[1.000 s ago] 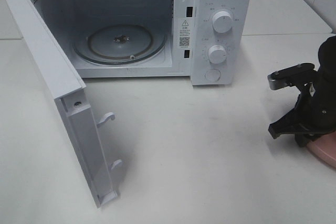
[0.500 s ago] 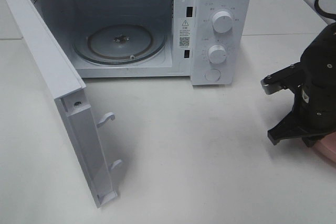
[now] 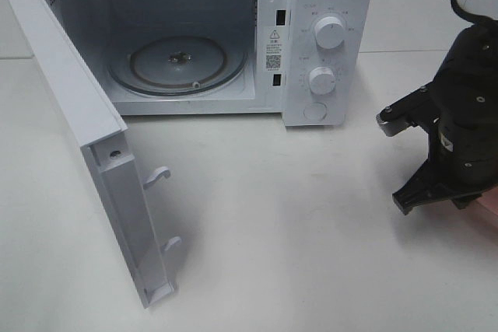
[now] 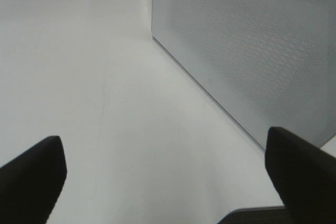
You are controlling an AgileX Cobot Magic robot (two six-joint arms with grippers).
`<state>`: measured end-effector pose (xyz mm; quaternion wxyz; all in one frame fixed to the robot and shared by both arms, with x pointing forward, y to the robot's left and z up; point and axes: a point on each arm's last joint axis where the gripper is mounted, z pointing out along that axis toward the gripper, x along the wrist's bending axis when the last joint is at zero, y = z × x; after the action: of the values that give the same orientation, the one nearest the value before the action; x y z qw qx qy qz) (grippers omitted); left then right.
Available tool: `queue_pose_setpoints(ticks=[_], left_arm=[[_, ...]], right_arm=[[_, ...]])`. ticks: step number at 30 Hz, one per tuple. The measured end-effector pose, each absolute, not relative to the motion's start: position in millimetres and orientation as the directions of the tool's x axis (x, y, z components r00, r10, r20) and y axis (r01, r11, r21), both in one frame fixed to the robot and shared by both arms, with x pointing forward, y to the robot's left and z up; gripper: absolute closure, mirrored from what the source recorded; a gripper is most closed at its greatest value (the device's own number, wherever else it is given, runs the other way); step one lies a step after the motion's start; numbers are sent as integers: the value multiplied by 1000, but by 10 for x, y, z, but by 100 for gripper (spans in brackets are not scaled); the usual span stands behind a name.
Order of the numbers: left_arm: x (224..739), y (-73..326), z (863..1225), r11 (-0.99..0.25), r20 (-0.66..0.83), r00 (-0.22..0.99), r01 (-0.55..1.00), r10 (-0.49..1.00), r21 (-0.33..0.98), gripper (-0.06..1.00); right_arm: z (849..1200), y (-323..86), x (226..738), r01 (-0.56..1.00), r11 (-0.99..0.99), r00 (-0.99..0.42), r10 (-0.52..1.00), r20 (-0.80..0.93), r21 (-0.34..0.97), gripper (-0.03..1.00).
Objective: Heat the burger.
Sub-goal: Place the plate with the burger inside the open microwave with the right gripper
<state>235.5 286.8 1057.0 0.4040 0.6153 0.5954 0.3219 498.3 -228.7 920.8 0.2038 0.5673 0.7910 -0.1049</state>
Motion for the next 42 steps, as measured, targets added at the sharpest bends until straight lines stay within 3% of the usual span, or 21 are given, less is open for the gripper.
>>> queue_pose_setpoints(ticks=[14,42], left_arm=[[2355,2868,10570,36,-85,84,473,993,881,-3],[2355,2868,10570,36,-85,84,473,993,881,-3]], right_arm=[[9371,-2056,4821,904,424,-348,800,-489,49,93],[9576,-1615,3973,705,709,-594,602,-533,15,93]])
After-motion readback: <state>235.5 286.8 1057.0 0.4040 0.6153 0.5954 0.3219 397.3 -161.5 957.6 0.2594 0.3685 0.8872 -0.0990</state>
